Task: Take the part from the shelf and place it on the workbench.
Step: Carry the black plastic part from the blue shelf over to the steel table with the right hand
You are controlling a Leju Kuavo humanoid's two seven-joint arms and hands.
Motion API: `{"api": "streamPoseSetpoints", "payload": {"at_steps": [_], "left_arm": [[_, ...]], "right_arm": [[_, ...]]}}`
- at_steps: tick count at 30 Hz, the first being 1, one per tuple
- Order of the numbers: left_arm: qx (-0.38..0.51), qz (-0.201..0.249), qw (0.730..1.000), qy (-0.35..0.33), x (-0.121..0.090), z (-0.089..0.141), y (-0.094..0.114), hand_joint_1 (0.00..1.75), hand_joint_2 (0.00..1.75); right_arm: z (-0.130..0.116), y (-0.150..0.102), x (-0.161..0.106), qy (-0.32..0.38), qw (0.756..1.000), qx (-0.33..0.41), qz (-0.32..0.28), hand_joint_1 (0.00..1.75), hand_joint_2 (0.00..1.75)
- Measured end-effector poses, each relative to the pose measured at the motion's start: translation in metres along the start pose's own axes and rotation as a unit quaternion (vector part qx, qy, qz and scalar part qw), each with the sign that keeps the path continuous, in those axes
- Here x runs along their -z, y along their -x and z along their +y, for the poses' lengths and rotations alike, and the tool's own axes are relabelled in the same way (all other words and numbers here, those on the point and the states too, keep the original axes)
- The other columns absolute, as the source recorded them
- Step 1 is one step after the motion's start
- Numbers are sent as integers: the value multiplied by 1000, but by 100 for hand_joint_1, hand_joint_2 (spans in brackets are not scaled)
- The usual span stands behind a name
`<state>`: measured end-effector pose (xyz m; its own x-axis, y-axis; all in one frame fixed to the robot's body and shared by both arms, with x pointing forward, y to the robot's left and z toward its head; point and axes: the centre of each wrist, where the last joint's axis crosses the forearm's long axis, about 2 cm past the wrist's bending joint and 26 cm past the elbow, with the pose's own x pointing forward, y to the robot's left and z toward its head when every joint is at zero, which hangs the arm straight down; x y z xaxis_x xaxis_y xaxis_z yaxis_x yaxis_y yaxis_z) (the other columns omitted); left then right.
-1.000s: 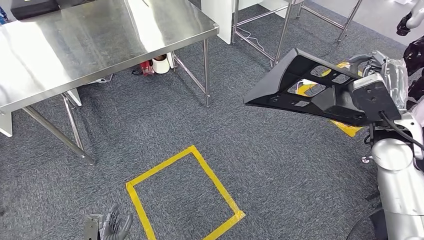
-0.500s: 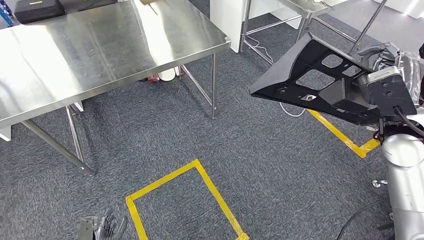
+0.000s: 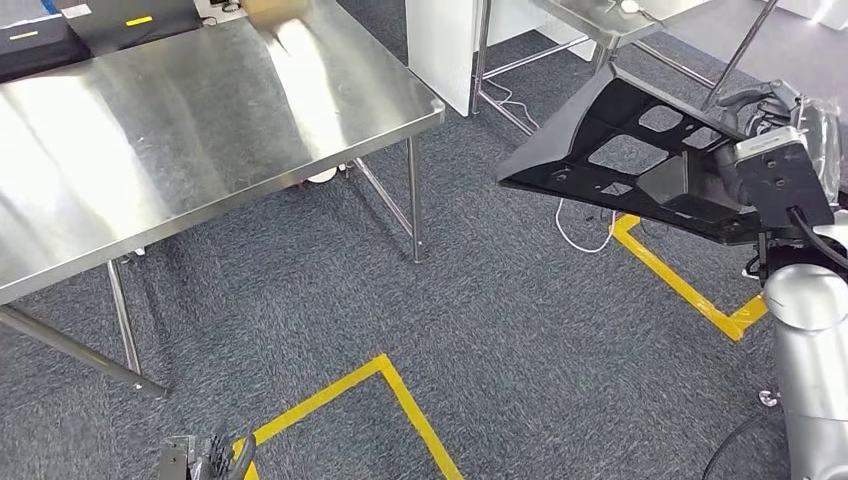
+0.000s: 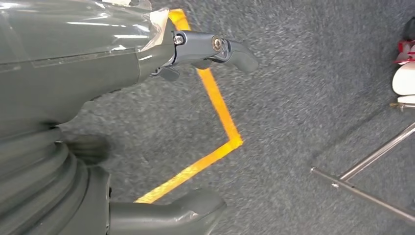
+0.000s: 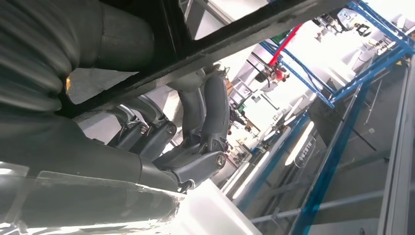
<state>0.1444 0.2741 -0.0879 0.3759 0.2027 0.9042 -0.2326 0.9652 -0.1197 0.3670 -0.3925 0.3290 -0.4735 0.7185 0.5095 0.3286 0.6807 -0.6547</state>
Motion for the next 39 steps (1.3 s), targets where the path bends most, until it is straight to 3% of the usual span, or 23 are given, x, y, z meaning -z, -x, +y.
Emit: {"api": "streamPoseSetpoints", "payload": {"at_steps": [13, 39], "left_arm": [[-21, 4, 1000, -16, 0, 1, 0, 0, 175], [-29, -3, 999, -26, 5, 3, -4, 0, 175]], "right_arm": [[-1, 3, -6, -2, 1000, 8, 7, 175, 175], [-20, -5, 7, 22, 1000, 4, -14, 175, 175]]}}
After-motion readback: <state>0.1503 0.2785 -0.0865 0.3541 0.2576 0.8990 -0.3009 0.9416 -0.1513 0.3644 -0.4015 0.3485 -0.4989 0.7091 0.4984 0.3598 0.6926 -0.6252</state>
